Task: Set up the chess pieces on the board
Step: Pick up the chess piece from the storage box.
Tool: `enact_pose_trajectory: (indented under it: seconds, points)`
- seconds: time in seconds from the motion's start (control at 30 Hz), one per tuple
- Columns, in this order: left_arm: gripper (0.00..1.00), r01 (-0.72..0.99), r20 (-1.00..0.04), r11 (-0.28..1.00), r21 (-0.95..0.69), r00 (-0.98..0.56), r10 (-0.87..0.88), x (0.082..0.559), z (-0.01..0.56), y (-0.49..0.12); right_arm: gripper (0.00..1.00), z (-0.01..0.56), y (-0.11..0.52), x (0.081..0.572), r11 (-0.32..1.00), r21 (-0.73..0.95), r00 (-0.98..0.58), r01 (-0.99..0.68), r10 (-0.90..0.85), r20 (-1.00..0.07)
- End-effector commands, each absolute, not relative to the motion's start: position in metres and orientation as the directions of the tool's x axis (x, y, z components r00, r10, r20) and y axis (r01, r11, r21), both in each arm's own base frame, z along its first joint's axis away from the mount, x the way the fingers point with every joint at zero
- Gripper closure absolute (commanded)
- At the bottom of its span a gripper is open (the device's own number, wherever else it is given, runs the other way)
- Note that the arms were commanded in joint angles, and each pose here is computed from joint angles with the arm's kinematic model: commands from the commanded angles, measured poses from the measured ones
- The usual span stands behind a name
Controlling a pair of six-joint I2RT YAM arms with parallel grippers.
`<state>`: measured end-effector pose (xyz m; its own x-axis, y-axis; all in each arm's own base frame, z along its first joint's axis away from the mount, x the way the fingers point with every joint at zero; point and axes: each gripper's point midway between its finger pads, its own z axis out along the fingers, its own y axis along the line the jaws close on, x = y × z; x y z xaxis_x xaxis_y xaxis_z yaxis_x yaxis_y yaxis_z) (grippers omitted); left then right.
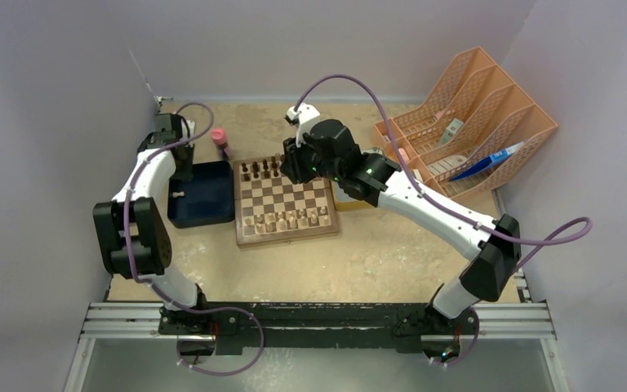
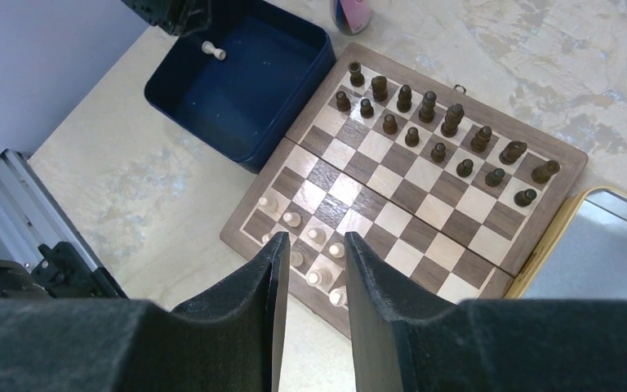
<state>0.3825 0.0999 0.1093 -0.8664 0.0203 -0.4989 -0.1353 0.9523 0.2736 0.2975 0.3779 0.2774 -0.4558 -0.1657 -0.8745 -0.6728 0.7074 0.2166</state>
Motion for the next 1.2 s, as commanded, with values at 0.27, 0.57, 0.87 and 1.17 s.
enact_pose_trajectory:
  seconds: [0.27, 0.57, 0.87, 1.17]
  points:
    - [0.52, 0.606, -0.489, 0.705, 0.37, -0.518, 0.702, 0.391, 0.121, 0.052, 0.66, 0.3, 0.366, 0.278, 0.69, 0.252, -0.474, -0.679, -0.149, -0.868]
    - [0.68, 0.727, -0.4, 0.668, 0.161, -0.57, 0.717, 0.391, 0.089, 0.049, 0.67, 0.308, 0.364, 0.283, 0.704, 0.224, -0.466, -0.674, -0.17, -0.868]
    - [0.64, 0.757, -0.313, 0.628, 0.182, -0.56, 0.767, 0.378, 0.064, 0.066, 0.67, 0.309, 0.353, 0.283, 0.735, 0.223, -0.461, -0.641, -0.135, -0.877]
    - [0.6, 0.763, -0.253, 0.61, 0.215, -0.559, 0.789, 0.367, 0.05, 0.083, 0.67, 0.311, 0.351, 0.285, 0.745, 0.224, -0.464, -0.628, -0.128, -0.876]
